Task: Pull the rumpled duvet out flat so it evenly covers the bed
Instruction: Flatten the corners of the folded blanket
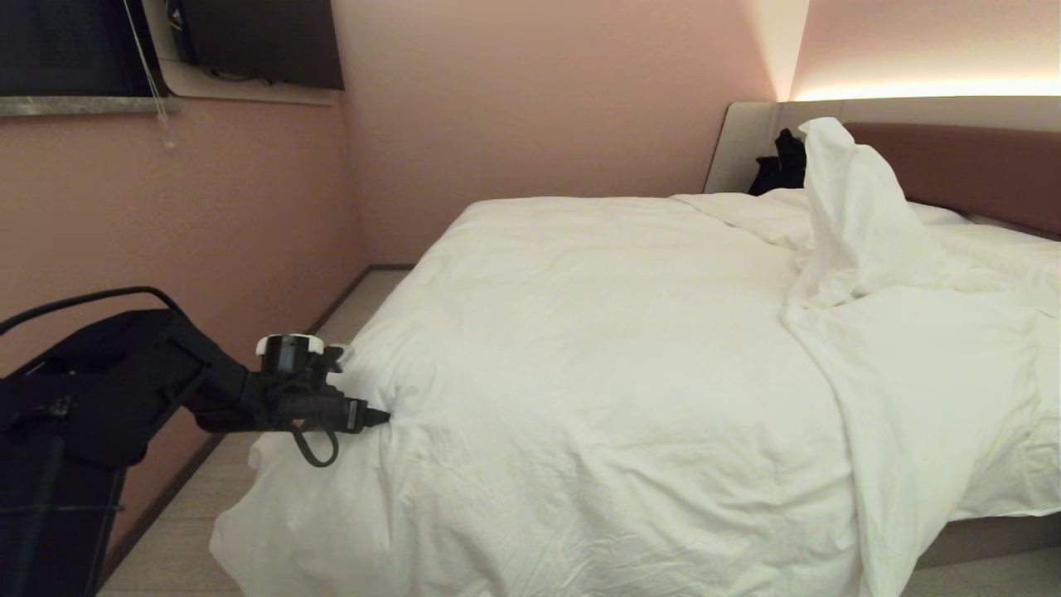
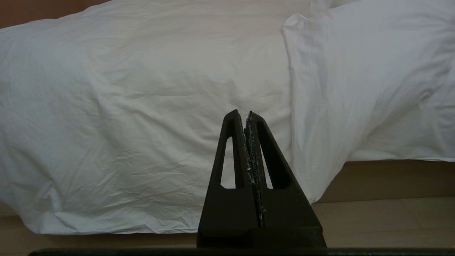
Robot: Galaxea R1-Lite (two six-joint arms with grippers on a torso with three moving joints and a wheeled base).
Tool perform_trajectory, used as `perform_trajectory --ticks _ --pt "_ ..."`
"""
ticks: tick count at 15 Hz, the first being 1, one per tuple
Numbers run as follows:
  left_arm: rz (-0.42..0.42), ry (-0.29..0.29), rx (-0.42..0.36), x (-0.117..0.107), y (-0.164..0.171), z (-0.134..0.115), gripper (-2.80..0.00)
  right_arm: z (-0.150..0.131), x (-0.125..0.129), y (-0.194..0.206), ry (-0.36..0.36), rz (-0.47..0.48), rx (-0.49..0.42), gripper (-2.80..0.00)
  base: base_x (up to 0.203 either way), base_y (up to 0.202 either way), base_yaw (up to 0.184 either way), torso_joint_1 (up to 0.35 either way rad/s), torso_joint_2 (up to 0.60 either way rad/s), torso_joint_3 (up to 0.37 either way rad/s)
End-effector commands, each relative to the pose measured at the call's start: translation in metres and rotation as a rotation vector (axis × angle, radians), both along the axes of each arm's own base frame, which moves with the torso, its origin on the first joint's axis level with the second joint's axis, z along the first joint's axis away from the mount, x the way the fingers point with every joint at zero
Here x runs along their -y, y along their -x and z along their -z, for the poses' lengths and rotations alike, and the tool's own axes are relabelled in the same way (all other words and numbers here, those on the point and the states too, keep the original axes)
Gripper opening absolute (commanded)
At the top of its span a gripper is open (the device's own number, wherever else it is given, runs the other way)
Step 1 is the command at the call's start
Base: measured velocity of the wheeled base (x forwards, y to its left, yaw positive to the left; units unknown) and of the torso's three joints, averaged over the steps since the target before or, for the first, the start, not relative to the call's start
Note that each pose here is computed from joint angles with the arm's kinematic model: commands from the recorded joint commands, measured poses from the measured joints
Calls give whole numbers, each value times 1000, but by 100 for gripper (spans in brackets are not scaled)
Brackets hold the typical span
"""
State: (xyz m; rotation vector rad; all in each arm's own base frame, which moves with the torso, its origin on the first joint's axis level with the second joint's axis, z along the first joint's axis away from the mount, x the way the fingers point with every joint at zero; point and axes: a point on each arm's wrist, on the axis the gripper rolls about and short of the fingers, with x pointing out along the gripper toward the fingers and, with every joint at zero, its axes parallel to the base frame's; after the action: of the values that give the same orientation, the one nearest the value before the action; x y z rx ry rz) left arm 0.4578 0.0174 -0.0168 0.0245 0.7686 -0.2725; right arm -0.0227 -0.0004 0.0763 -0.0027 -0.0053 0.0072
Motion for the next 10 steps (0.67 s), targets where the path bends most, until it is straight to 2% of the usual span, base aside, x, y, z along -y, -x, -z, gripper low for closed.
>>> perform_trajectory --ticks 1,6,7,10 --pt "2 0 -5 1 -4 9 0 0 0 0 0 0 -1 -280 0 0 0 0 0 0" --pt "3 0 -4 1 -4 9 0 0 0 0 0 0 0 -280 0 0 0 0 0 0" --pt "2 0 -4 1 -4 9 -280 0 0 0 0 0 1 -280 0 0 0 0 0 0" --pt "3 0 8 1 -6 8 -280 0 0 0 0 0 0 -280 0 0 0 0 0 0"
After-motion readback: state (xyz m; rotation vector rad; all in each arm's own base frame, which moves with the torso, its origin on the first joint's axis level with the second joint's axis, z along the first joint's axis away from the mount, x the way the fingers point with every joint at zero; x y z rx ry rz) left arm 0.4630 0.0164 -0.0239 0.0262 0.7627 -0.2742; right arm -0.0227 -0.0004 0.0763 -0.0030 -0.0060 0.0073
